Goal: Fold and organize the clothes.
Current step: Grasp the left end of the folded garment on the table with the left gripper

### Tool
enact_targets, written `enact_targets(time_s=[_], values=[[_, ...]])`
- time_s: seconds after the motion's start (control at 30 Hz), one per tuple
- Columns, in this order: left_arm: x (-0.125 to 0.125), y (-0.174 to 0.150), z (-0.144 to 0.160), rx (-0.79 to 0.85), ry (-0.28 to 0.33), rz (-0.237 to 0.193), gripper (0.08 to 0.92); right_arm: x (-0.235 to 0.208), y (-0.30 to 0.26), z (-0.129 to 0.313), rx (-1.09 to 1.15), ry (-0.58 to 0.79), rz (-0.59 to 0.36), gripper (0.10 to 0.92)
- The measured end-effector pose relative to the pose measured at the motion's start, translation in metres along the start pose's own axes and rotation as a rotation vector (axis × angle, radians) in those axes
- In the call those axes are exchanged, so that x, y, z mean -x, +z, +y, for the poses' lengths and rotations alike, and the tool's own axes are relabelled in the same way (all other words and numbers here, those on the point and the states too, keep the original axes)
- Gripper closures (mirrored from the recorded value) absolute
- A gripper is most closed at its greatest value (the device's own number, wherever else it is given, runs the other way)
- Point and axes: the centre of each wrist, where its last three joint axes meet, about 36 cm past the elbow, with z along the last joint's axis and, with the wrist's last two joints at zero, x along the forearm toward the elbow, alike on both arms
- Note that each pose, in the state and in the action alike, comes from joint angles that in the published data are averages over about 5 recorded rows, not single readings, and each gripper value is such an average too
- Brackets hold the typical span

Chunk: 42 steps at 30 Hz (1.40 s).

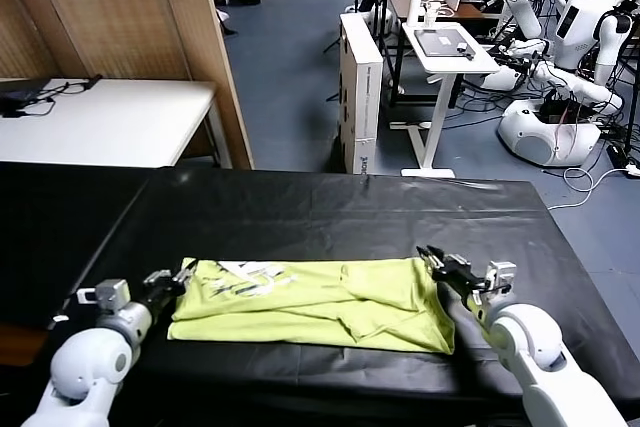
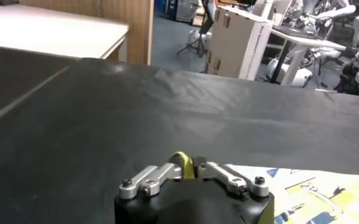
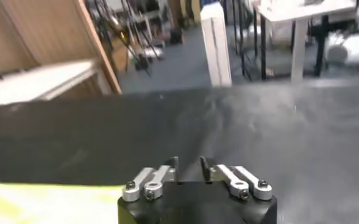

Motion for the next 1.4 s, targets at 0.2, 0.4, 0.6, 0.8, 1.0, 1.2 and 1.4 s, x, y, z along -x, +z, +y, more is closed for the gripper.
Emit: enact_targets(time_s=[0.2, 0.4, 0.6, 0.8, 1.0, 1.2, 1.4], values=[[-0.019, -0.003, 0.015, -0.062, 0.075, 0.083, 0.093, -0.029, -0.009, -0.002, -0.025, -0.064, -0.085, 0.115], [-0.032, 0.0, 0.032, -0.123, 0.129, 0.124, 0.093, -0.054, -0.014, 0.0, -0.026, -0.064, -0.095, 0.115], [-0.031, 0.008, 0.042, -0.137, 0.135, 0.148, 0.092, -0.065, -0.012, 0.004, -0.024, -0.063, -0.086, 0.115], [-0.026, 0.01, 0.045, -0.149, 0.167, 0.158, 0.092, -0.068, -0.011, 0.006, -0.021, -0.058, -0.084, 0.115], [-0.02, 0.013, 0.047, -0.172, 0.203, 0.167, 0.092, -0.068, -0.011, 0.007, -0.02, -0.056, -0.088, 0.115], [-0.015, 0.017, 0.044, -0.179, 0.229, 0.18, 0.092, -0.067, -0.012, 0.008, -0.017, -0.055, -0.092, 0.115], [-0.015, 0.022, 0.04, -0.19, 0.258, 0.19, 0.092, -0.065, -0.011, 0.009, -0.012, -0.053, -0.097, 0.115]])
